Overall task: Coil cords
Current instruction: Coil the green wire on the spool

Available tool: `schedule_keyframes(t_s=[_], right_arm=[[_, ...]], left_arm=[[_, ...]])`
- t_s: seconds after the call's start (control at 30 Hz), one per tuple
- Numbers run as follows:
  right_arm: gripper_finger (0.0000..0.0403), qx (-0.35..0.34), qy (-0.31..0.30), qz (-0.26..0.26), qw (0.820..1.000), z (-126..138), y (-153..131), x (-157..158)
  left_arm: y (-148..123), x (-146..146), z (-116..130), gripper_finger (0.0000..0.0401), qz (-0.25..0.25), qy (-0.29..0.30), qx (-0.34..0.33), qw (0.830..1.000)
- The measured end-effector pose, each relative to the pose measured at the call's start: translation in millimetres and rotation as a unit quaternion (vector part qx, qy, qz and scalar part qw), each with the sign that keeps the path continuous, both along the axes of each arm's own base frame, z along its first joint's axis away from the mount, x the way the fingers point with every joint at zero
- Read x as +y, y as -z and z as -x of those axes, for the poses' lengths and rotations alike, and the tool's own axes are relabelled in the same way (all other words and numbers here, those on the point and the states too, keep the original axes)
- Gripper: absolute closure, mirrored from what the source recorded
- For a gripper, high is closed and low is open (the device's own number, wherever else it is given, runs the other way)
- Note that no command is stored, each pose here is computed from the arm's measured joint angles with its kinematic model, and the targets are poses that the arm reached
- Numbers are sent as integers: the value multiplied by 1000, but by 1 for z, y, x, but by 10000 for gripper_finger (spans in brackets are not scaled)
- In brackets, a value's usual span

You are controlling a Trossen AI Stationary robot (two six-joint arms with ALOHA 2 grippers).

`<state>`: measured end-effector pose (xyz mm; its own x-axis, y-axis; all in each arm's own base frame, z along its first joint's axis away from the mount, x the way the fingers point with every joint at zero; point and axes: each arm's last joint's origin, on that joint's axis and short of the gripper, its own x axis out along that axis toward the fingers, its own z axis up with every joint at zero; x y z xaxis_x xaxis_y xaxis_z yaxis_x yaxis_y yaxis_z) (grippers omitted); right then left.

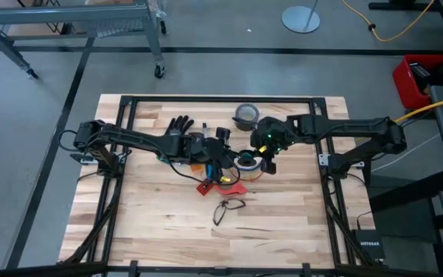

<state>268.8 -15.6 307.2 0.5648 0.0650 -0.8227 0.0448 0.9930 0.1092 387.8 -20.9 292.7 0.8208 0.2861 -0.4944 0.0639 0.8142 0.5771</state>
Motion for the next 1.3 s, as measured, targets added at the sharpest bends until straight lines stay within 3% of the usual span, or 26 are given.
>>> schedule_keyframes(t_s=[0.23, 0.63, 0.9, 1.3], right_arm=[[398, -26, 15, 2, 1000, -5, 2, 1], [398, -26, 17, 2, 999, -5, 2, 1], [398, -28, 21, 0, 999, -5, 2, 0], [398, -13, 22, -1, 1000, -3, 4, 0]], left_arm=[[0, -2, 0, 400, 30, -19, -13, 999], [-1, -1, 0, 399, 20, -25, -13, 999], [-1, 0, 1, 399, -40, -29, 2, 999], [8, 1, 9, 400, -73, -60, 66, 993]])
